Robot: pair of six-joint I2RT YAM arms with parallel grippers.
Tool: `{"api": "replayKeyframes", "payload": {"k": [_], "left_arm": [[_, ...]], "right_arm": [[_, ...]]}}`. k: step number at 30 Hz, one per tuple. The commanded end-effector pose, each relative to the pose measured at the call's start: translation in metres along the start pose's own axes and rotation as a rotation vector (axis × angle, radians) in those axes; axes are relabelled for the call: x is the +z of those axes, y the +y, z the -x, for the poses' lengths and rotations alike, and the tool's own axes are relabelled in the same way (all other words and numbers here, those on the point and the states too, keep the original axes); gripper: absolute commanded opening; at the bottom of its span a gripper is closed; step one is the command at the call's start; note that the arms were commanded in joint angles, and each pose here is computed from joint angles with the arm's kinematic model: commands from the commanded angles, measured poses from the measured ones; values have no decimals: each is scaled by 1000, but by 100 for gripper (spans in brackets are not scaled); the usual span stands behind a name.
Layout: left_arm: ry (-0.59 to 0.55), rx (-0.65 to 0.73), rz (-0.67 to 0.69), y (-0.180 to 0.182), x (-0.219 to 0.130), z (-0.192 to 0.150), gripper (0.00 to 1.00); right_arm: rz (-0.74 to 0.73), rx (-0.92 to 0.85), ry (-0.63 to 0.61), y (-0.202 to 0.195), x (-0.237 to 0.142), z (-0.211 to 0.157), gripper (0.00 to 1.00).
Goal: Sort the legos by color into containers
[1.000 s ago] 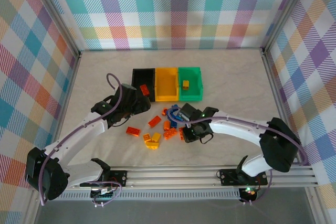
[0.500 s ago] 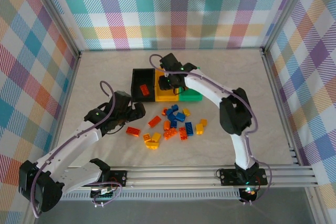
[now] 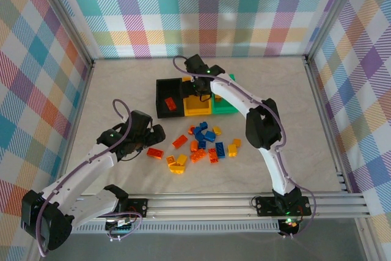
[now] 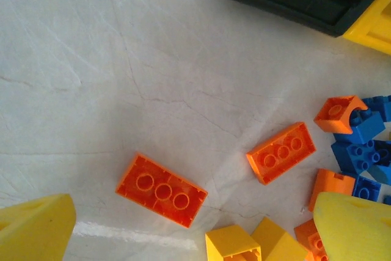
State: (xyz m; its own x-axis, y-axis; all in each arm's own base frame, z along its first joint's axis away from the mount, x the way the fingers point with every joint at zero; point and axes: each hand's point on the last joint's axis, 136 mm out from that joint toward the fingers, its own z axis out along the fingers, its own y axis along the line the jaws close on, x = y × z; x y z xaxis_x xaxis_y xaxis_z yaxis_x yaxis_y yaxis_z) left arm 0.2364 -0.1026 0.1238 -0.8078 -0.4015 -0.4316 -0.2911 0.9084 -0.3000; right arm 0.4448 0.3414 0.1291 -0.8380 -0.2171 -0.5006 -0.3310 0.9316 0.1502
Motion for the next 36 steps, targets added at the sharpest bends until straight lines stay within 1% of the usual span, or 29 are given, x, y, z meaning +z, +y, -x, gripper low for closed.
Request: {"api": "replayKeyframes", "payload": {"k": [1, 2, 4, 7, 10, 14, 17, 23, 25, 27, 29, 31, 36], "left_arm": [[93, -122, -17, 2, 19, -23, 100], [116, -141, -33, 0, 26, -29, 100], [135, -140, -11, 3, 38, -35, 100], [149, -55, 50, 6, 55, -34, 100], [167, 33, 80, 0, 67, -37, 100], [180, 63, 125, 3, 75, -41, 99], [207, 79, 164, 11, 81, -49, 93], [245, 84, 172, 13, 91, -57, 71], [240, 91, 183, 15, 91, -56, 68], [233, 99, 184, 14, 91, -54, 62], [232, 103, 179, 14, 90, -54, 60], [233, 101, 172, 12, 89, -54, 54], [217, 99, 153, 6, 80, -47, 50]], "right_arm": [[39, -14, -73, 12, -47, 1, 78], [45, -7, -78, 11, -52, -5, 78], [55, 9, -80, 8, -58, -17, 78], [73, 34, -85, 3, -66, -35, 78], [73, 43, -85, -3, -73, -48, 78], [60, 48, -100, -11, -81, -58, 79], [59, 51, -105, -14, -84, -62, 79], [54, 56, -107, -18, -84, -67, 79], [54, 60, -108, -20, -84, -68, 79], [53, 61, -108, -21, -84, -68, 79], [51, 64, -106, -22, -84, -70, 79], [49, 66, -105, -23, -83, -71, 79], [52, 70, -106, -24, -85, -72, 79]]}}
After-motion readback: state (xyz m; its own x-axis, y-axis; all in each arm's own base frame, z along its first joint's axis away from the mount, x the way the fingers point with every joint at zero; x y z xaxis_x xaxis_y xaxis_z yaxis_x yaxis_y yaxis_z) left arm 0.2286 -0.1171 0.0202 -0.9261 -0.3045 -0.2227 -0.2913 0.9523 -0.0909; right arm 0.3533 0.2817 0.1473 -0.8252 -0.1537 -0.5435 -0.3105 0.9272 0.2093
